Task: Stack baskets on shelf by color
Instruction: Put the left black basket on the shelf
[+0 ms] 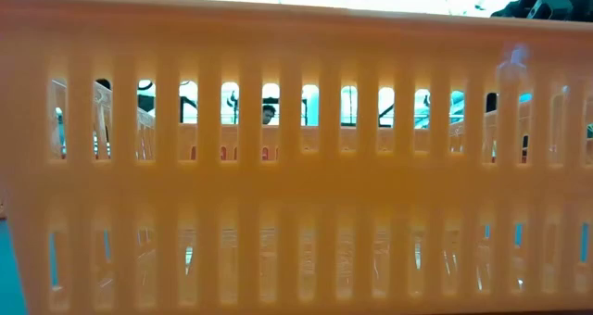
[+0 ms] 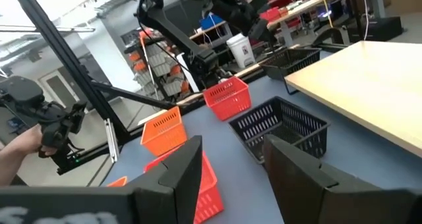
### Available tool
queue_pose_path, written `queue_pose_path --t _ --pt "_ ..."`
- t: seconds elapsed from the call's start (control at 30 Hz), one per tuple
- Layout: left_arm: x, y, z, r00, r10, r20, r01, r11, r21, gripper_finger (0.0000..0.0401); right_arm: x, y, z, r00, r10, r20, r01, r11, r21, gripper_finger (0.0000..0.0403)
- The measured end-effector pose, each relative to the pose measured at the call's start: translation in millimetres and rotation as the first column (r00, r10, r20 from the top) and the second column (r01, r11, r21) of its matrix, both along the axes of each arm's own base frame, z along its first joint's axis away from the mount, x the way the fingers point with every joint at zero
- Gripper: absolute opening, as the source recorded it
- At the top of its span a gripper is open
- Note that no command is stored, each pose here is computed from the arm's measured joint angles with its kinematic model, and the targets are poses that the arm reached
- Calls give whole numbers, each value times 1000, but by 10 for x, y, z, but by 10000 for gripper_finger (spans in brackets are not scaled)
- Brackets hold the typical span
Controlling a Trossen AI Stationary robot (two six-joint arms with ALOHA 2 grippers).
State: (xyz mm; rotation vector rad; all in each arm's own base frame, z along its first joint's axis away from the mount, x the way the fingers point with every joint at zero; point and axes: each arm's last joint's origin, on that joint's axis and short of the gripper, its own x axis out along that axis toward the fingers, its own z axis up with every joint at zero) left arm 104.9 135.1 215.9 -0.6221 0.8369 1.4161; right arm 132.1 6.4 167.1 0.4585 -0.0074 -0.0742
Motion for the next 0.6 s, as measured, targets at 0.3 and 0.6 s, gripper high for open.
queue_pose_path --t 0.3,0.6 --pt "-41 167 -168 995 73 -75 -78 994 -78 124 9 1 -15 1000 1 -13 -1 1000 1 155" --pt "-121 349 -359 979 113 -169 -140 978 -154 122 9 2 -15 1000 3 -13 -3 1000 -1 155"
